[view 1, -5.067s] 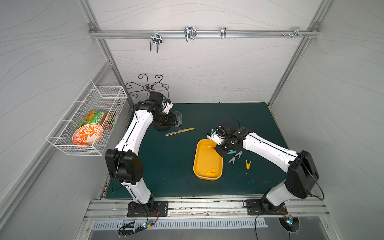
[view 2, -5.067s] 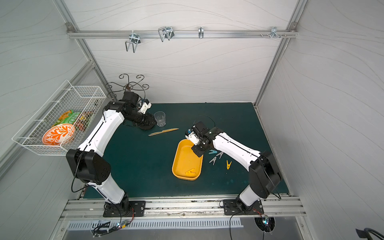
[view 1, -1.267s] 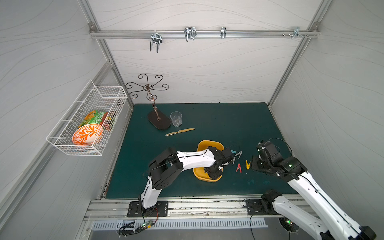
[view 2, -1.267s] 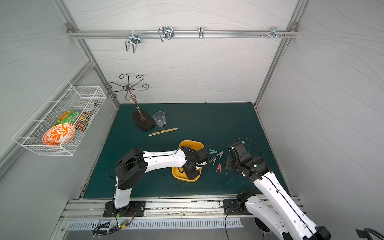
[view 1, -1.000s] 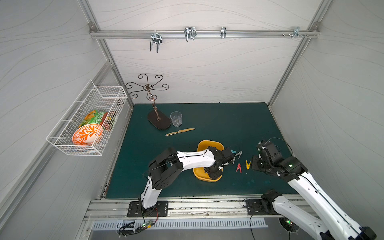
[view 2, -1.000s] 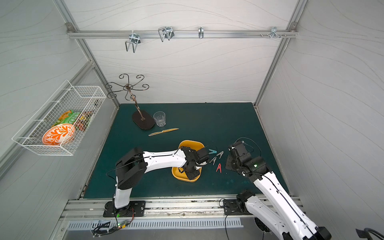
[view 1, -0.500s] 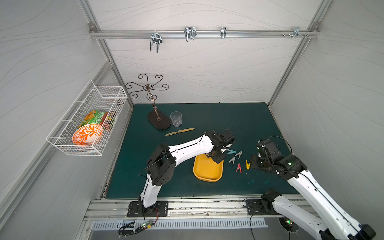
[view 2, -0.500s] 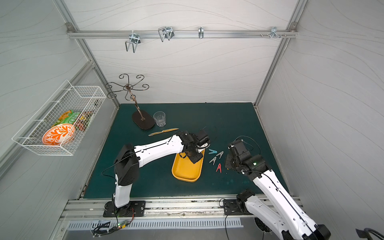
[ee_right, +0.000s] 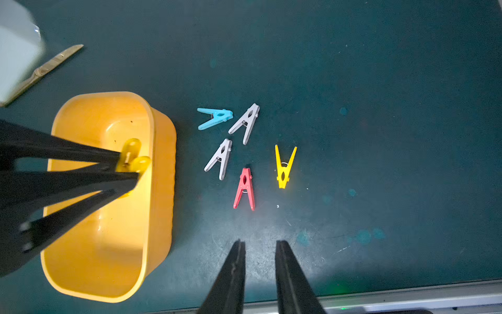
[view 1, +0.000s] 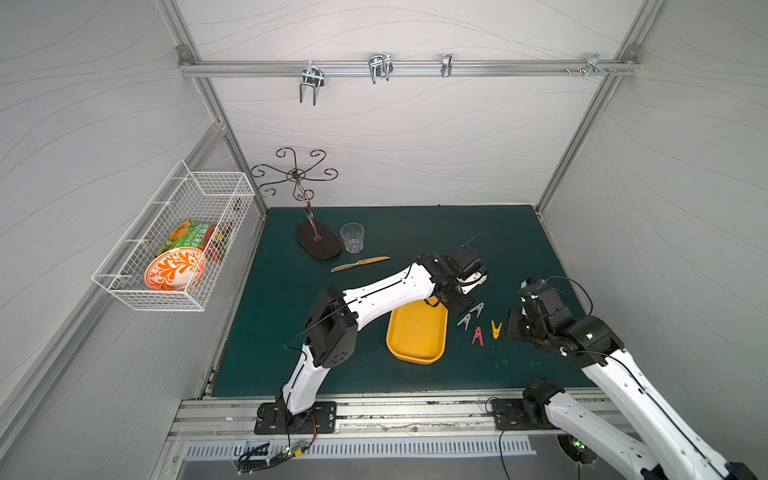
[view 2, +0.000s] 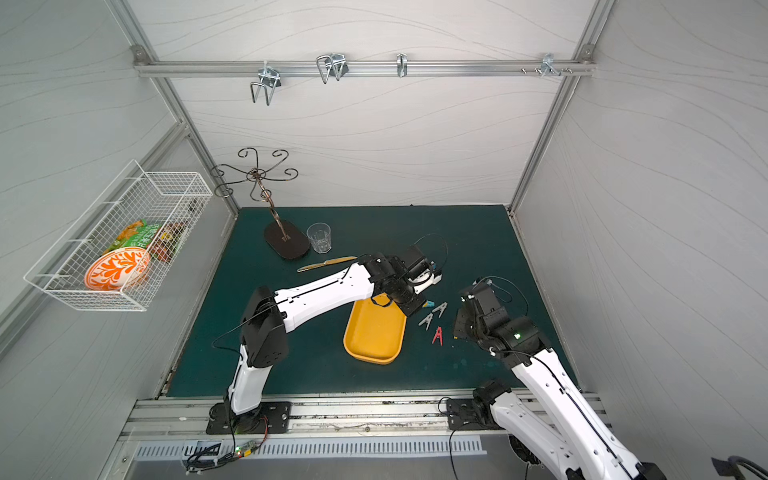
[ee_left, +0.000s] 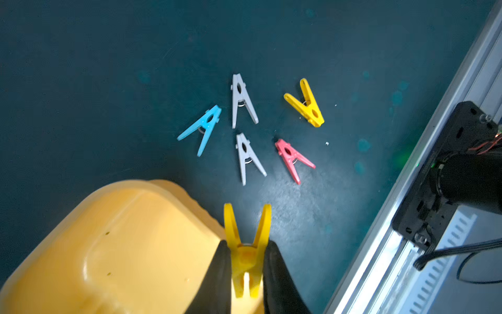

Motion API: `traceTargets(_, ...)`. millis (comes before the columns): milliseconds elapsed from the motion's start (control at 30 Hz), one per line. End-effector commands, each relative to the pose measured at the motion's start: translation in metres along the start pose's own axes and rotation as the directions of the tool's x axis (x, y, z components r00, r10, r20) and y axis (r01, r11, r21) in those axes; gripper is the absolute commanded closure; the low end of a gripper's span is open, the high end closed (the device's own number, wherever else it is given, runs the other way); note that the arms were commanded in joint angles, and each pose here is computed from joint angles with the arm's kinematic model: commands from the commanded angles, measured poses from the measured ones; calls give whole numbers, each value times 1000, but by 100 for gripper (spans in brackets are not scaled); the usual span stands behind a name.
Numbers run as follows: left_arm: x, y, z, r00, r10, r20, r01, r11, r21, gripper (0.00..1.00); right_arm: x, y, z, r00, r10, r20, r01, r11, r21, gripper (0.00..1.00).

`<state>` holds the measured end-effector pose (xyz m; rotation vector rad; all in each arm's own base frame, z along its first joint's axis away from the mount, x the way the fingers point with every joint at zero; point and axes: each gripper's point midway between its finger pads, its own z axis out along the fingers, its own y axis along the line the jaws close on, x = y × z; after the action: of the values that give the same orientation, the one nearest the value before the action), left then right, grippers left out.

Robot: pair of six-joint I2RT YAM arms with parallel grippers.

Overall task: Take the clothespins out of the storage box
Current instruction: Place the clothespin at the center of the board.

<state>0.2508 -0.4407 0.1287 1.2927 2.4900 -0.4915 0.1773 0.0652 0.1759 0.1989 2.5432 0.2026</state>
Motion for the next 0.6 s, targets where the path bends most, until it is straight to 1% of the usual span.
traceTargets(0,-26,-14,8,997,-8,82,3,998,64,100,-3,-13,-14,999,21,48,-23,999,31,76)
traceTargets(133,-23,-10,21,998,-20,64,17,998,53,100,-5,-16,-20,996,38,80,-41,999,25,76)
traceTargets(567,-12,2,55,1000,-26,-4,26,1000,9,100,-6,-17,-23,993,59,102,-60,998,9,75)
